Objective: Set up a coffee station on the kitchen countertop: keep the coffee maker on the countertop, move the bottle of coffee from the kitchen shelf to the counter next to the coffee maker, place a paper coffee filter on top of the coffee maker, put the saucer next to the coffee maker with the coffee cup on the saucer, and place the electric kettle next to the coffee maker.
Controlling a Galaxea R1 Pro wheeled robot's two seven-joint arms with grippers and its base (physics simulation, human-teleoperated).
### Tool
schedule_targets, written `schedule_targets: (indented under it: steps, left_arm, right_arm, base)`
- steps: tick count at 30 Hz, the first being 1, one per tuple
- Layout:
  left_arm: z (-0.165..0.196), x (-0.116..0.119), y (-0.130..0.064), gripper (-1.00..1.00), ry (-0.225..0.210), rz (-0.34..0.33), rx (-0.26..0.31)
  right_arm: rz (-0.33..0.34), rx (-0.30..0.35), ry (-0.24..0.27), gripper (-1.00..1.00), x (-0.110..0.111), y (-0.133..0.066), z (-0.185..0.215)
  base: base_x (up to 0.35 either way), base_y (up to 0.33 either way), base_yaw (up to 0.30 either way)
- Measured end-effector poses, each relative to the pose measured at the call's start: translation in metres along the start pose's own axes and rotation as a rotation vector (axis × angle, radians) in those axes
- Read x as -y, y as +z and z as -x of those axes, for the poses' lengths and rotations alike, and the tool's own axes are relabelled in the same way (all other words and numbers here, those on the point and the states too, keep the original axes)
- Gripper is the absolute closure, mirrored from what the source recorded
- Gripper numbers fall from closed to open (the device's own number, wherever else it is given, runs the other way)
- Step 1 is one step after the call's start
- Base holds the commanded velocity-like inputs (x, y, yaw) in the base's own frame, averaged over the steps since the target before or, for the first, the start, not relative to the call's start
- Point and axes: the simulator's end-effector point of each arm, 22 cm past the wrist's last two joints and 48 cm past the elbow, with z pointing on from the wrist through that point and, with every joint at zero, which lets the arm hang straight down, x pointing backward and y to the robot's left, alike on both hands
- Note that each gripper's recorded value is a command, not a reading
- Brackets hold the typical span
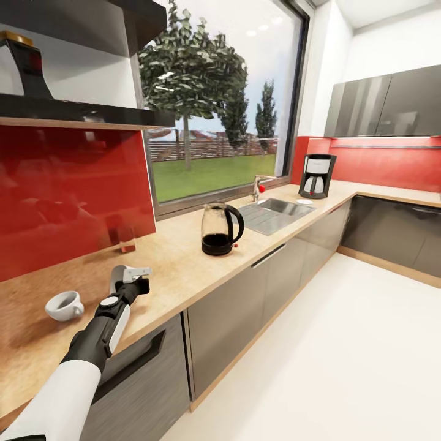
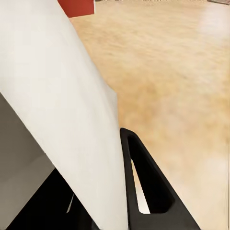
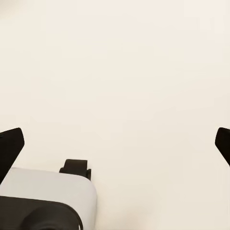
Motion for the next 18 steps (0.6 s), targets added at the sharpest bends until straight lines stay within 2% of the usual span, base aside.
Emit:
schedule_targets:
  steps: [18]
  left_arm:
    - [0.018,0.001,-0.005,1.00,0.000,-0.001,0.000]
  right_arm:
    - [0.000,0.001,0.000,-1.00,0.002,-0.017,0.009]
  base:
    - [0.000,0.000,0.000]
